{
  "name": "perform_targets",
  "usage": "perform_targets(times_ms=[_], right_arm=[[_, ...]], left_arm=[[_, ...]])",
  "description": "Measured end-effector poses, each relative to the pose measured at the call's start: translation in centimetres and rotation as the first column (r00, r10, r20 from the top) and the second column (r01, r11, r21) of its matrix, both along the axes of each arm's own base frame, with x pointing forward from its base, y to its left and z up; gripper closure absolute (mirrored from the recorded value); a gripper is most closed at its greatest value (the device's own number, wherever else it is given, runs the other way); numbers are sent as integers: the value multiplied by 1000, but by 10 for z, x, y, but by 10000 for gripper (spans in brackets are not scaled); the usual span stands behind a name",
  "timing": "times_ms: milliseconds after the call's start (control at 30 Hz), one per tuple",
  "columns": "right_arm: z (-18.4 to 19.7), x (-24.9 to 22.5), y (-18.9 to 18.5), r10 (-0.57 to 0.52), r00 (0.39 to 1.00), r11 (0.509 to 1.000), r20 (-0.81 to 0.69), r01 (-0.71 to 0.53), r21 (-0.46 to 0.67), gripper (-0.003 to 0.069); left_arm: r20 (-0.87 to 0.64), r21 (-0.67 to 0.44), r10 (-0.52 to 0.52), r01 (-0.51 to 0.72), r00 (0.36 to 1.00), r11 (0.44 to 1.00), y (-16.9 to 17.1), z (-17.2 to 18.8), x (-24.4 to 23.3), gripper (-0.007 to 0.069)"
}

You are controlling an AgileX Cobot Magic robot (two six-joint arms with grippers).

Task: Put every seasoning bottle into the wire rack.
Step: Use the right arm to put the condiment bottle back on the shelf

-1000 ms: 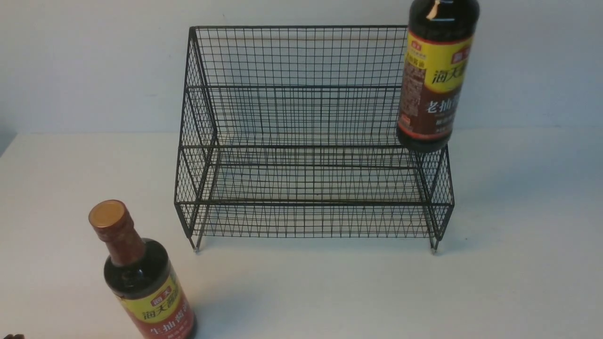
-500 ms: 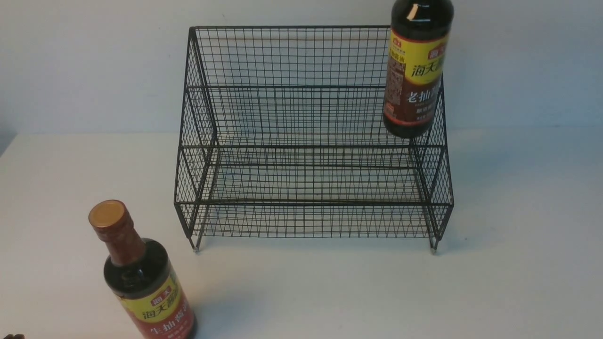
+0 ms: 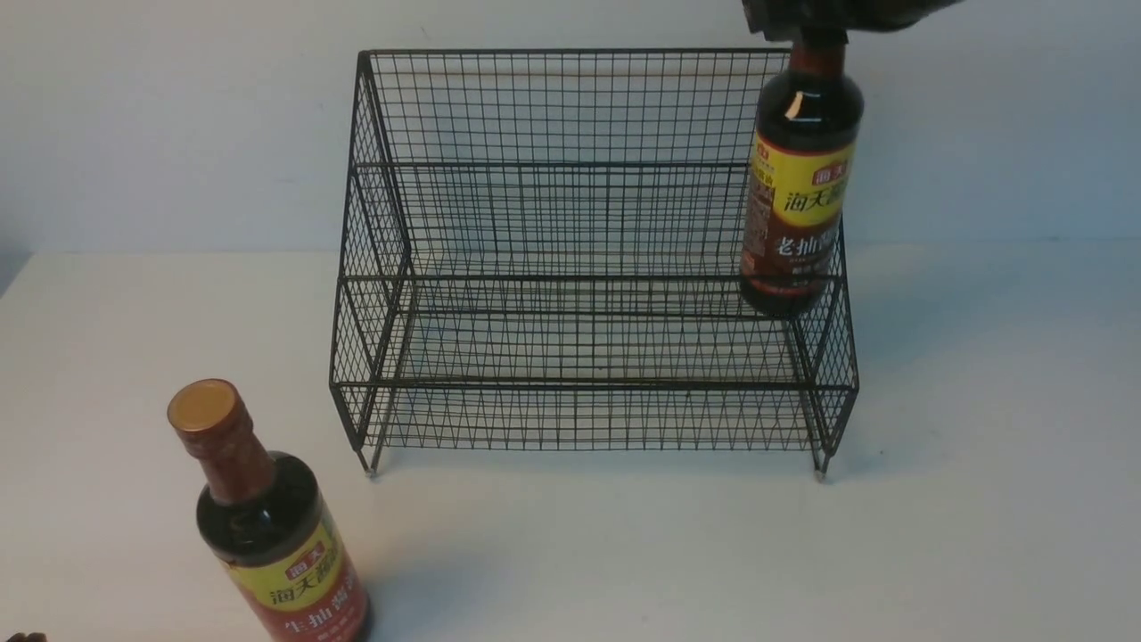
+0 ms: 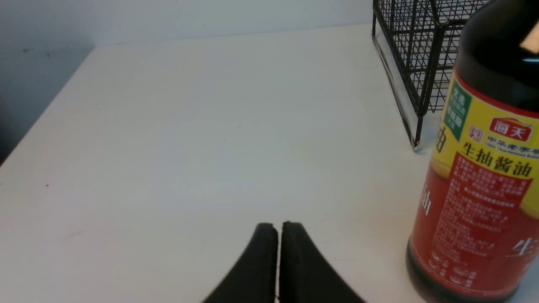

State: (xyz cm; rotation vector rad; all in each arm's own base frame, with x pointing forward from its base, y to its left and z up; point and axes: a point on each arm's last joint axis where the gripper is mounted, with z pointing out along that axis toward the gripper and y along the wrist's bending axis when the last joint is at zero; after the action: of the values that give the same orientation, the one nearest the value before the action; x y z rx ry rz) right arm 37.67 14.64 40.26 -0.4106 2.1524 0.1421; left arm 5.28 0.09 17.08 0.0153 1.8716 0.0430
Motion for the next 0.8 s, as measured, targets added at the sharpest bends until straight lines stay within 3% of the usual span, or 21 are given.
perform_targets(times_ms=[433, 800], right_arm=[[-31, 11, -1, -169, 969, 983, -181, 178, 38, 386], [-42, 15, 0, -187, 957, 980, -221, 196, 18, 370]], left_arm=[[0, 0, 0, 0, 1000, 1000, 0, 0, 0, 630], [0, 0, 0, 0, 1000, 1000, 0, 0, 0, 630]])
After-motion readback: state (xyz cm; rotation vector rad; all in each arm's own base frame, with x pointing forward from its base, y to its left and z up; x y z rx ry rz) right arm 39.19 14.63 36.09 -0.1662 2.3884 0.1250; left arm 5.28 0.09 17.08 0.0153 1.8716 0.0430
